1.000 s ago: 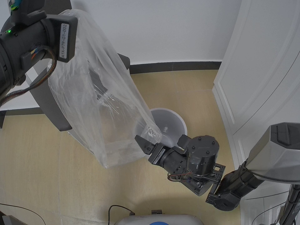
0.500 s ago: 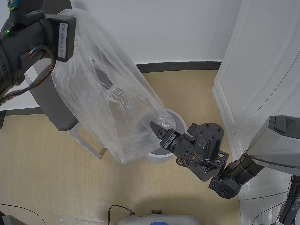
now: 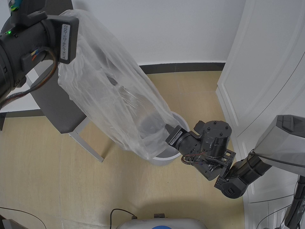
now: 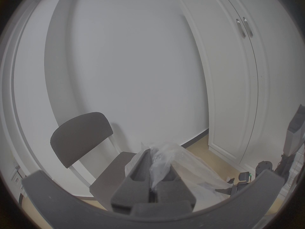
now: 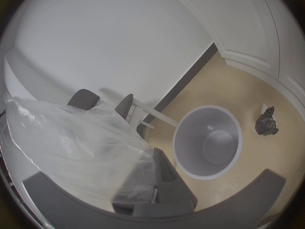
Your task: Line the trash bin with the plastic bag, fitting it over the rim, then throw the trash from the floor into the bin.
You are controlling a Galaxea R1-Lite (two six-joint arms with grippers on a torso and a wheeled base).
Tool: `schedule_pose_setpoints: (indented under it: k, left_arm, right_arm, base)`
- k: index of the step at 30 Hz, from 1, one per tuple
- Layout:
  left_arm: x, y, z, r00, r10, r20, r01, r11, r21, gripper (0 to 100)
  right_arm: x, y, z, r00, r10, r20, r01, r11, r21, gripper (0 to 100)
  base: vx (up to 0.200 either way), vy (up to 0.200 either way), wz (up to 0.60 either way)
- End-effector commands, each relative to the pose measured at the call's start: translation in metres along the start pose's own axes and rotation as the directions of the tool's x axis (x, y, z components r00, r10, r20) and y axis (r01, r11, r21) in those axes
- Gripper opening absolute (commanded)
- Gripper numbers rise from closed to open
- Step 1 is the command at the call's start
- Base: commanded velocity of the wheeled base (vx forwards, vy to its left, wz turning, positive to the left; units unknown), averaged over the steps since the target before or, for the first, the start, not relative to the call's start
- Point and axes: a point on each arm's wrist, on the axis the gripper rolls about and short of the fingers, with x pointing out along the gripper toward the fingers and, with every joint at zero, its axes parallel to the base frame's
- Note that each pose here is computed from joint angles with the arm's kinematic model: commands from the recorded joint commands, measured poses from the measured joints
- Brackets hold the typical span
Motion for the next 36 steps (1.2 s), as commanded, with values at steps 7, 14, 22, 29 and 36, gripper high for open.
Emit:
schedule_pose_setpoints:
  k: [7, 14, 22, 29, 36]
  left_arm:
    - [-0.001, -0.002, -0.002, 1.000, -0.010, -0.007, 0.010, 1.000, 0.009, 0]
    - [-0.001, -0.006, -0.007, 0.999, -0.022, -0.025, 0.023, 0.999, 0.035, 0]
    - [0.001, -0.015, -0.020, 0.997, -0.042, -0.061, 0.046, 0.996, 0.072, 0]
    - [0.002, -0.018, -0.032, 0.995, -0.049, -0.087, 0.056, 0.995, 0.086, 0]
    - [0.005, -0.024, -0.045, 0.989, -0.106, -0.100, 0.107, 0.994, 0.004, 0]
  right_arm:
    - [-0.011, 0.014, 0.018, 0.999, 0.030, 0.029, -0.030, 1.000, -0.001, 0]
    - [-0.022, 0.020, 0.028, 0.999, 0.035, 0.035, -0.033, 0.997, -0.075, 0]
    - [-0.036, 0.035, 0.044, 1.000, 0.014, 0.005, -0.014, 0.995, -0.098, 0]
    - [-0.048, 0.042, 0.056, 1.000, 0.004, -0.001, -0.004, 0.991, -0.135, 0]
    - [-0.058, 0.049, 0.068, 1.000, 0.001, 0.014, 0.001, 0.987, -0.160, 0]
  base:
    - [0.000, 0.000, 0.00]
    - [0.000, 0.000, 0.00]
    - [0.000, 0.000, 0.00]
    - [0.000, 0.000, 0.00]
    - [0.000, 0.000, 0.00]
